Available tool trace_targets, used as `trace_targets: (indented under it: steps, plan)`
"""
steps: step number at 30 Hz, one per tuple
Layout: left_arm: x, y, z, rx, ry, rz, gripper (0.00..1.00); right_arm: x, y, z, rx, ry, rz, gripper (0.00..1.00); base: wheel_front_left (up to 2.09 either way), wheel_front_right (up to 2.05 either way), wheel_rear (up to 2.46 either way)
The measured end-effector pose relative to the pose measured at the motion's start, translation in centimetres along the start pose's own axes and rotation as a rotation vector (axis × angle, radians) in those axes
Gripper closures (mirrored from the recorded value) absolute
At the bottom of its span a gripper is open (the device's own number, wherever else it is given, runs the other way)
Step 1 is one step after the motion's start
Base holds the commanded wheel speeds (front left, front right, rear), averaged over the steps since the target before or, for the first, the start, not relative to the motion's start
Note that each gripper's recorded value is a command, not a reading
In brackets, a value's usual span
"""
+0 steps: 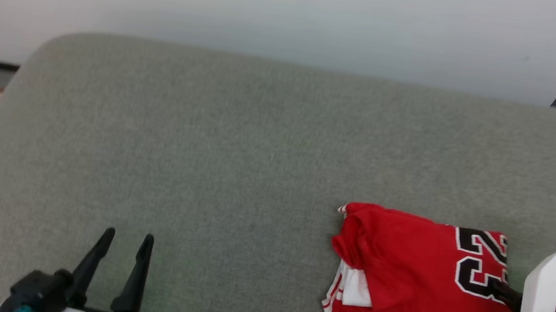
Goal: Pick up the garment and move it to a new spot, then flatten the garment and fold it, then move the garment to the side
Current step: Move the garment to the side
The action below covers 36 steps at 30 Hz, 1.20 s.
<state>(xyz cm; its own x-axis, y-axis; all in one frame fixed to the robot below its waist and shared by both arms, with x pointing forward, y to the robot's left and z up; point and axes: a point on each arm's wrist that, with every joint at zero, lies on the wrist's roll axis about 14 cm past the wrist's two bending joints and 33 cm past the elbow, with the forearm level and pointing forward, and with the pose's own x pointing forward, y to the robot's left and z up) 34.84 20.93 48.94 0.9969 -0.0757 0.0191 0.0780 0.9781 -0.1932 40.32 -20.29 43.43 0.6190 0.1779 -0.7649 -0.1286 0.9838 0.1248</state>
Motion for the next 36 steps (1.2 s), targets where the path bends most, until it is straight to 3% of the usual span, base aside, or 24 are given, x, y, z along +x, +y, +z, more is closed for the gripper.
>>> trace_targets:
  steps: [6, 14, 15, 16, 17, 18, 22, 28, 36]
  plan:
    - [1.5, 0.5, -0.7, -0.006, 0.024, 0.002, 0.0, 2.6, 0.8, -2.1, 0.02, 0.15, -0.004, 0.0, 0.0, 0.0, 0.0]
    - [2.6, 1.4, -1.5, -0.008, 0.05, 0.022, 0.0, 5.2, 1.5, -3.0, 0.023, 0.205, 0.0, 0.0, 0.0, 0.0, 0.0]
    - [2.6, 1.5, -1.6, -0.008, 0.054, 0.026, 0.0, 5.4, 1.6, -3.1, 0.023, 0.209, 0.002, 0.08, 0.0, 0.0, 0.0]
    - [2.6, 1.6, -1.8, -0.009, 0.059, 0.029, 0.0, 5.6, 1.6, -2.9, 0.027, 0.201, 0.004, 0.53, 0.0, 0.0, 0.0]
    - [2.6, 1.7, -2.0, -0.009, 0.065, 0.033, 0.0, 5.8, 1.7, -2.8, 0.031, 0.19, 0.006, 0.82, 0.0, 0.0, 0.0]
    - [2.6, 1.8, -2.1, -0.009, 0.069, 0.035, 0.0, 5.9, 1.8, -2.7, 0.036, 0.179, 0.01, 1.0, 0.0, 0.0, 0.0]
    - [3.0, 1.7, -2.2, -0.01, 0.069, 0.028, 0.0, 6.2, 2.8, -1.9, 0.064, 0.11, 0.046, 1.0, 0.0, 0.0, 0.0]
    - [4.2, 0.2, -2.0, -0.01, 0.059, -0.027, 0.0, 5.2, 1.6, -0.9, 0.118, -0.009, 0.036, 1.0, 0.0, 0.0, 0.0]
    - [6.4, -2.9, -2.0, -0.002, 0.05, -0.145, 0.0, 1.8, -4.7, -0.6, 0.198, -0.166, -0.109, 1.0, 0.0, 0.0, 0.0]
